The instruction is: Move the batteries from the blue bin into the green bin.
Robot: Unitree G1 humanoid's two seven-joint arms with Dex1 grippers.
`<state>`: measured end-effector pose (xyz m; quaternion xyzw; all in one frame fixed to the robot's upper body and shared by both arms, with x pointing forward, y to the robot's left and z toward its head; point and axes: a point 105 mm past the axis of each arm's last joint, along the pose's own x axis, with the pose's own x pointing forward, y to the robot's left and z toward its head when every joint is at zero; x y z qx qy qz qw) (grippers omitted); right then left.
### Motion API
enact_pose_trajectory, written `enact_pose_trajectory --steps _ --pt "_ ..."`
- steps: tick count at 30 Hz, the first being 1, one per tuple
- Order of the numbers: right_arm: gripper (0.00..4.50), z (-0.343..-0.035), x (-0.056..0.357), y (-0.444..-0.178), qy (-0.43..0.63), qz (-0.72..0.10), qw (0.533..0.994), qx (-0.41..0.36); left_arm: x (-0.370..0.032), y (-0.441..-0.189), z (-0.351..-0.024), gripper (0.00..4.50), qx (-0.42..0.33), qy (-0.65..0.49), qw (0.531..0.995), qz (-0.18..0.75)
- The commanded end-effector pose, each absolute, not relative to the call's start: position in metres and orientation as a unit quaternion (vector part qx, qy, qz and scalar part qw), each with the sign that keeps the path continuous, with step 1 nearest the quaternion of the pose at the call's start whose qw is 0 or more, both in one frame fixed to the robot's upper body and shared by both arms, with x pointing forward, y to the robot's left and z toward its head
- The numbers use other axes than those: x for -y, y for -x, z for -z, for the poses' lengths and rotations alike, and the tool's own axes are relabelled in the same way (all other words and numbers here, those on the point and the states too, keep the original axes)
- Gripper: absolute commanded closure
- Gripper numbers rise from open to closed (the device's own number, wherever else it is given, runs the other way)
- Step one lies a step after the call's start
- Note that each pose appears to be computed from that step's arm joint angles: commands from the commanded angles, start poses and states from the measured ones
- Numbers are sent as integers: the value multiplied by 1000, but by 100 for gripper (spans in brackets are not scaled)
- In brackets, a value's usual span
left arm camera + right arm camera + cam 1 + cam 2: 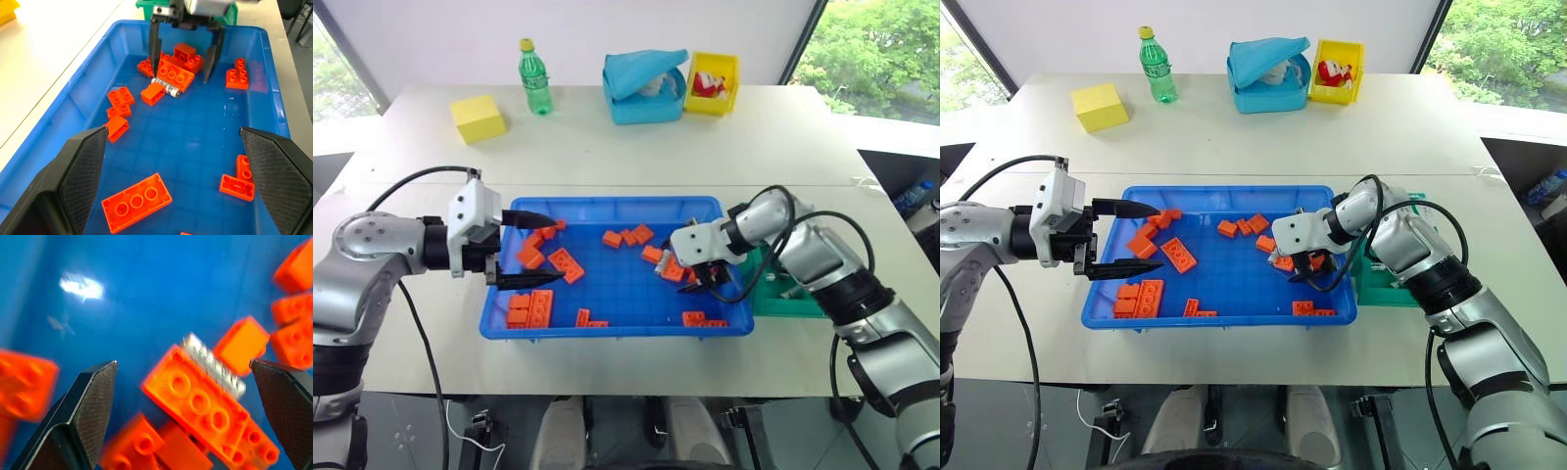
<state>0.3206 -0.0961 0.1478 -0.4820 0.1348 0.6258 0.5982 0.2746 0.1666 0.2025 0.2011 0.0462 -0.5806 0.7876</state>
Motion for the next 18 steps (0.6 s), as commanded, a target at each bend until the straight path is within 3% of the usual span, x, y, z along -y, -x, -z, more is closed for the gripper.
enact_pose_trajectory --steps 1,8,18 --pt "5 -158 94 -318 484 -621 605 -118 -165 -274 -214 0 -23 -215 787 578" --pt "5 -158 85 -334 388 -555 714 -177 -162 -278 -218 0 -16 -216 785 580" --pt "5 -147 91 -317 242 -480 794 -284 -163 -277 -213 0 -21 -216 782 585"
